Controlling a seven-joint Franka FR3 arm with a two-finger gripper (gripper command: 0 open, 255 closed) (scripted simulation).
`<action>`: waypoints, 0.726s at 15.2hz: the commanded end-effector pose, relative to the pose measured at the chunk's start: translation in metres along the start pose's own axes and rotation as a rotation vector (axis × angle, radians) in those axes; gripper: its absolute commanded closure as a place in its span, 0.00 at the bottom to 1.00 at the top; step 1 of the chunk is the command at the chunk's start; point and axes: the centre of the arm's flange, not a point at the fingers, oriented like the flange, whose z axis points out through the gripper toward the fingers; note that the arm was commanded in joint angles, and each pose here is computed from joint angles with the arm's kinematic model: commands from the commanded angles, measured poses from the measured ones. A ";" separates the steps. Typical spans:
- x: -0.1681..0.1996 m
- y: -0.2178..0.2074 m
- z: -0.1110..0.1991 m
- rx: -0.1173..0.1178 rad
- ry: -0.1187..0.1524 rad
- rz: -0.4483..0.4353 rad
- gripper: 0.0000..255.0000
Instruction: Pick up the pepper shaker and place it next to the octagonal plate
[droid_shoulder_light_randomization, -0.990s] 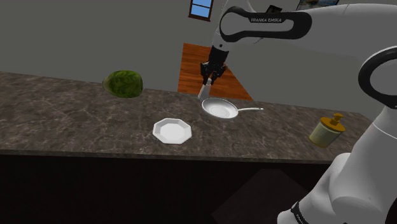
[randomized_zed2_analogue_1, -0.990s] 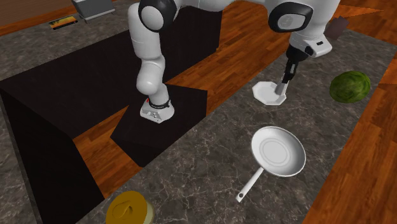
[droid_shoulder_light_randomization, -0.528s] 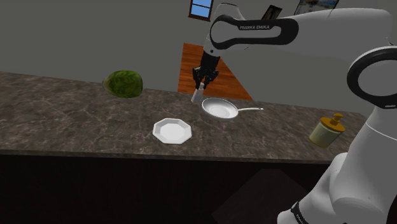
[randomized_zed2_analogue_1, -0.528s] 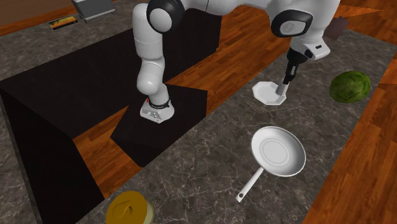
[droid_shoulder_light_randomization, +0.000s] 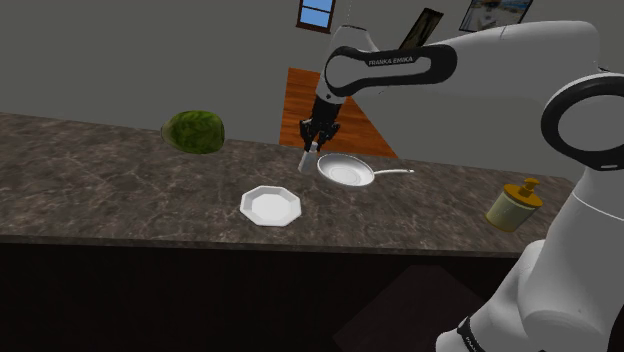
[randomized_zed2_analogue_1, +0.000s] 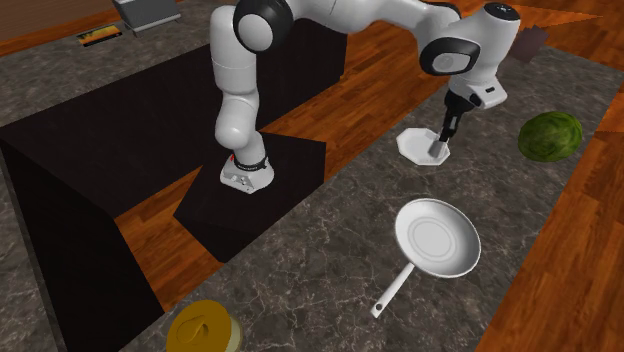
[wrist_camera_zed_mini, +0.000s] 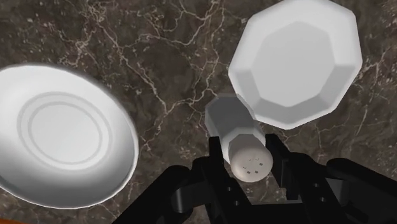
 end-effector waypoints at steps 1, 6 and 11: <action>-0.002 0.002 0.011 0.000 0.001 0.000 1.00; -0.004 0.003 0.037 0.000 0.001 0.000 1.00; -0.006 0.005 0.064 0.000 0.001 0.000 1.00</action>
